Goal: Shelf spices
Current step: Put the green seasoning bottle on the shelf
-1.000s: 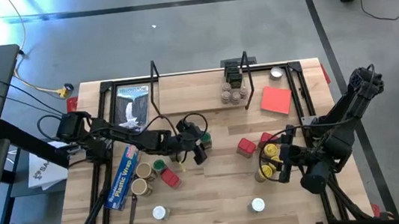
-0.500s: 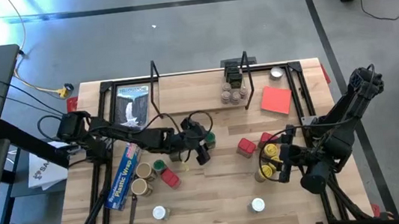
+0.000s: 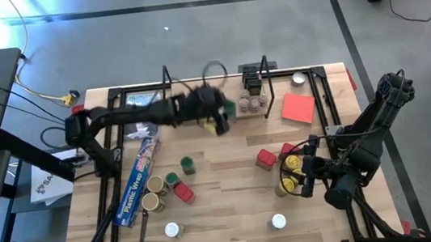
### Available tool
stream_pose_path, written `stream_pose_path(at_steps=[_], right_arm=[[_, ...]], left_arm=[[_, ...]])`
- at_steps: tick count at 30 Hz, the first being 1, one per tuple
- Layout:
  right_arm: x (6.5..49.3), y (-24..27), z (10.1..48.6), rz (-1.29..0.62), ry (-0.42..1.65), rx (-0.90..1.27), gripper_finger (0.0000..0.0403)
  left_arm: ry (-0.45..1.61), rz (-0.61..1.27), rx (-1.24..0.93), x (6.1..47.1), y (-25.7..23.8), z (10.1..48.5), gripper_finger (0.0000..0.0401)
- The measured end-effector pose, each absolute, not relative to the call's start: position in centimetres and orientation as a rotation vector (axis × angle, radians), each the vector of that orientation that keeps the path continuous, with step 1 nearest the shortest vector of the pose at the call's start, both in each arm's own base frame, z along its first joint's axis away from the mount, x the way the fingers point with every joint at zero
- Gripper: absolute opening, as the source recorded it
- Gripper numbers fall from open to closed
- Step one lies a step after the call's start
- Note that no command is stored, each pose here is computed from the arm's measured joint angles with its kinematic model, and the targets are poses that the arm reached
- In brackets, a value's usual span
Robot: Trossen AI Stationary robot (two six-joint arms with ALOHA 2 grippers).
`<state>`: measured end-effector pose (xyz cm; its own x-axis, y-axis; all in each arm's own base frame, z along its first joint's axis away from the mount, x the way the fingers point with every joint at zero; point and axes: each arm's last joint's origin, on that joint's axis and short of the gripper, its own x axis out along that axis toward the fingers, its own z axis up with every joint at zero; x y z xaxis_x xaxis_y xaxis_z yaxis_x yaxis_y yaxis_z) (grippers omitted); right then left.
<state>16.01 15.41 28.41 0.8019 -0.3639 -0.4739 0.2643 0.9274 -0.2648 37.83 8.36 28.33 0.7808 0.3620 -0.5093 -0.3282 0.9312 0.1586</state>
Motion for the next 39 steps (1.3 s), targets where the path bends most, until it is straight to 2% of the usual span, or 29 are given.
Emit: stream_pose_path(at_steps=[6,20,27,39], right_arm=[[16.0,15.4,28.4,-0.343,0.540,-0.193,0.0236],[16.0,15.3,28.5,-0.397,0.486,-0.115,0.0236],[16.3,15.1,28.6,-0.425,0.470,-0.055,0.0236],[17.1,14.3,28.6,-0.473,0.475,-0.011,0.0236]], left_arm=[[0.476,0.399,0.024,36.4,15.1,28.8,0.0198],[0.401,0.340,0.035,36.3,23.8,23.4,0.0199],[0.357,0.284,0.016,36.0,25.4,22.5,0.0204],[0.366,0.258,0.038,36.5,25.0,22.4,0.0206]])
